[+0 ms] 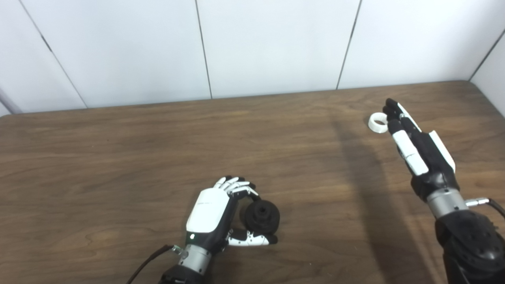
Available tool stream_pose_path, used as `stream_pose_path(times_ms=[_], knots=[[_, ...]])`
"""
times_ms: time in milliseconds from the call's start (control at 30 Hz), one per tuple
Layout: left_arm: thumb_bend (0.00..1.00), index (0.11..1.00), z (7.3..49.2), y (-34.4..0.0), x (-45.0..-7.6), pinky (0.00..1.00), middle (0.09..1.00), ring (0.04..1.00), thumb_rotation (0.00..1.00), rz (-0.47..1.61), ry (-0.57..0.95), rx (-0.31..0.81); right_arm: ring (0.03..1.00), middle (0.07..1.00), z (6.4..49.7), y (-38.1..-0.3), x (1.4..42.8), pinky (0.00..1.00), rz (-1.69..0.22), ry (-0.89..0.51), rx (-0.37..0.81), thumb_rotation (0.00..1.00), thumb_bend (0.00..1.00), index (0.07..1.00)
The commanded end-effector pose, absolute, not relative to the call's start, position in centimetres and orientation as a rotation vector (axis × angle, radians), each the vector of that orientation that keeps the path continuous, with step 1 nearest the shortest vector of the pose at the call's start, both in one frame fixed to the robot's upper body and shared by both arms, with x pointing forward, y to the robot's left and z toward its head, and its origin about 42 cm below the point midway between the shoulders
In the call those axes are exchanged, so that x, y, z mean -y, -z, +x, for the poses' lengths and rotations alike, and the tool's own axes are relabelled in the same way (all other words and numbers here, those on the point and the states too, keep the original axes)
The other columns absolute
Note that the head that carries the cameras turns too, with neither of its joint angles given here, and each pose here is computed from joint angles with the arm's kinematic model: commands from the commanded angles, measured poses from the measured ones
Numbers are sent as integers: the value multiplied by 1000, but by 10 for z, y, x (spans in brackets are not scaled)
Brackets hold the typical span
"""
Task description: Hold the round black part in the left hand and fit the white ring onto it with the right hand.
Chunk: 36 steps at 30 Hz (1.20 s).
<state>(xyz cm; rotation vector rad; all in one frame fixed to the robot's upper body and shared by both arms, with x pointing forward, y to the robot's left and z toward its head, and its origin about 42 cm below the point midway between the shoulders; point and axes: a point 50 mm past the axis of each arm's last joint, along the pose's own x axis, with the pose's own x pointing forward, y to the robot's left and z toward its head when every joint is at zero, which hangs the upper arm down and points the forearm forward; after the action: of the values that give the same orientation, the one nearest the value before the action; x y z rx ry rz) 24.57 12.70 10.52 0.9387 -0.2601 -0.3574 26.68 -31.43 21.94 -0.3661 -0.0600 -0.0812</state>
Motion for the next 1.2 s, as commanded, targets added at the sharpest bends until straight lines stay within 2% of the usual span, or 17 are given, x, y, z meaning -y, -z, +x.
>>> stream_pose_path(times_ms=[0, 67, 233, 467, 833, 1167], knots=[[524, 485, 219, -68, -137, 918, 775, 850, 53, 978, 448, 117, 979, 961, 277, -235, 319, 985, -467, 100, 128, 777, 654, 945], [524, 484, 219, -68, -137, 921, 774, 853, 52, 977, 451, 108, 968, 966, 286, -236, 325, 956, -546, 113, 117, 731, 647, 940], [524, 485, 217, -69, -139, 932, 775, 861, 52, 980, 457, 106, 923, 934, 308, -238, 339, 884, -678, 148, 89, 600, 699, 904], [523, 485, 216, -70, -139, 935, 774, 860, 51, 977, 461, 110, 935, 933, 342, -244, 356, 903, -796, 210, 44, 450, 746, 867], [523, 485, 216, -69, -138, 927, 766, 848, 52, 979, 457, 118, 948, 932, 388, -254, 378, 896, -968, 223, -8, 392, 754, 837], [524, 485, 215, -72, -137, 930, 771, 854, 52, 980, 461, 117, 962, 942, 418, -257, 385, 983, -1064, 202, -102, 323, 783, 812]])
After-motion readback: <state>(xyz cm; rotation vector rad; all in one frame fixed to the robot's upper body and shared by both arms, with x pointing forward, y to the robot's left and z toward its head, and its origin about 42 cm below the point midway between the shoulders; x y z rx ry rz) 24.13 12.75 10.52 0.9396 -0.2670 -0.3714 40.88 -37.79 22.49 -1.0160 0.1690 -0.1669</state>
